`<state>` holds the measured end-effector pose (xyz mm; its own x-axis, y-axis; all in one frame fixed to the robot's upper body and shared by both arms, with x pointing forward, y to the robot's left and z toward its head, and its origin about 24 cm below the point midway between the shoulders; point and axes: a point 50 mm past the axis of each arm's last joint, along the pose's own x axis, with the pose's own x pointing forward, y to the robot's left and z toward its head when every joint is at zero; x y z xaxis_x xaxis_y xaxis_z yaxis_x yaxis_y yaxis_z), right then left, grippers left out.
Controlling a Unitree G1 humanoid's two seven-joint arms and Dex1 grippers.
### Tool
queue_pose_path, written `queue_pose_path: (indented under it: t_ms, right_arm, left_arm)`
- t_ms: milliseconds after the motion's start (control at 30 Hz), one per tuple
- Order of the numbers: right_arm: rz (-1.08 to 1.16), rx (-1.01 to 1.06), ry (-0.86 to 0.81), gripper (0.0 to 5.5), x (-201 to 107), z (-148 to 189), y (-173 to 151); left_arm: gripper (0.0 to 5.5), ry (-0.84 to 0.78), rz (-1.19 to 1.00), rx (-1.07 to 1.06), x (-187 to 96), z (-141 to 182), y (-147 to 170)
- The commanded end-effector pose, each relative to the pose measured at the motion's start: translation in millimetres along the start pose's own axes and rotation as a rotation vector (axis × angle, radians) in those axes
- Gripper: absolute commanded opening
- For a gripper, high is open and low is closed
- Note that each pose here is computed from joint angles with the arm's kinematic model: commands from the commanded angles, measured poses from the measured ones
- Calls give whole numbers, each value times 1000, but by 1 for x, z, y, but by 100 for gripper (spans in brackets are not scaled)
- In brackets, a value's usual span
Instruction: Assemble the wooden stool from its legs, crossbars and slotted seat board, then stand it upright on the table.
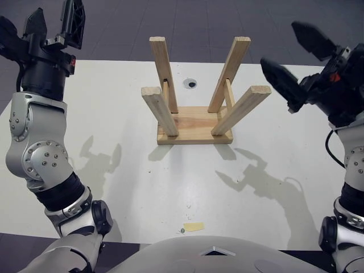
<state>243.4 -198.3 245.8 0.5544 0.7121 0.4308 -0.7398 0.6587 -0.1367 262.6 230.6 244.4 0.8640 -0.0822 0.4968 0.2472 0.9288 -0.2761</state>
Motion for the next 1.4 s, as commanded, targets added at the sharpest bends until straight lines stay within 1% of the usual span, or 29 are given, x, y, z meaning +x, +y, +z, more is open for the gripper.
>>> queue_pose_path:
  t_ms: [33, 100, 167, 200, 267, 333, 367, 400, 433, 567, 667, 733, 833, 967, 1033, 1100, 1167, 1233, 1300, 1400]
  right_arm:
    - [-95, -9, -142, 539, 20, 21, -4]
    - [-159, 27, -210, 539, 30, 24, -7]
    - [-189, 62, -235, 539, 41, 23, -6]
    - [-181, 73, -183, 539, 45, 15, -2]
    - [-166, 88, -23, 539, 46, -7, 6]
    - [-118, 60, 213, 539, 35, -33, 17]
    - [-94, 53, 305, 539, 28, -43, 21]
    - [-83, 55, 358, 539, 23, -48, 22]
    - [-79, 61, 375, 539, 21, -50, 23]
    - [-93, 6, 292, 539, 28, -48, 20]
    - [-142, 21, 162, 539, 35, -44, 15]
    - [-164, 61, 51, 539, 34, -33, 10]
    - [-73, 110, -36, 539, 29, -18, 15]
    - [105, 149, -31, 539, 39, -13, 40]
    - [114, 174, 11, 539, 48, -23, 45]
    - [143, 151, 71, 539, 48, -34, 51]
    - [147, 120, 99, 539, 39, -35, 46]
    - [132, 93, 92, 539, 29, -25, 33]
    - [170, 28, 108, 539, 18, -10, 24]
    - [285, 3, 137, 539, 3, 13, 21]
  left_arm:
    - [540, -27, 15, -5, 6, 3, -1]
    - [540, -34, 31, -9, 7, 2, -1]
    - [540, -41, 63, -9, 8, 2, 2]
    - [540, -45, 82, -10, 9, 2, 3]
    - [540, -38, 101, -5, 11, 1, 4]
    - [540, -16, 103, 9, 10, 0, 4]
    - [540, -8, 104, 14, 8, -1, 4]
    - [540, 1, 104, 15, 7, -3, 4]
    - [540, 9, 107, 16, 6, -5, 4]
    - [540, 33, 110, 13, 6, -14, 2]
    - [540, 28, 98, 0, 9, -16, -2]
    - [540, 23, 87, -4, 10, -16, -4]
    - [540, 29, 65, 3, 9, -17, -6]
    - [540, 1, 77, 2, 9, -12, -4]
    - [540, -16, 77, -6, 10, -8, -4]
    - [540, 9, 21, 2, 10, -12, -11]
    - [540, 117, -144, 54, 1, -24, -26]
    - [540, 214, -312, 48, -15, -33, -38]
    - [540, 285, -392, 57, -28, -35, -31]
    - [540, 370, -464, 35, -44, -33, -9]
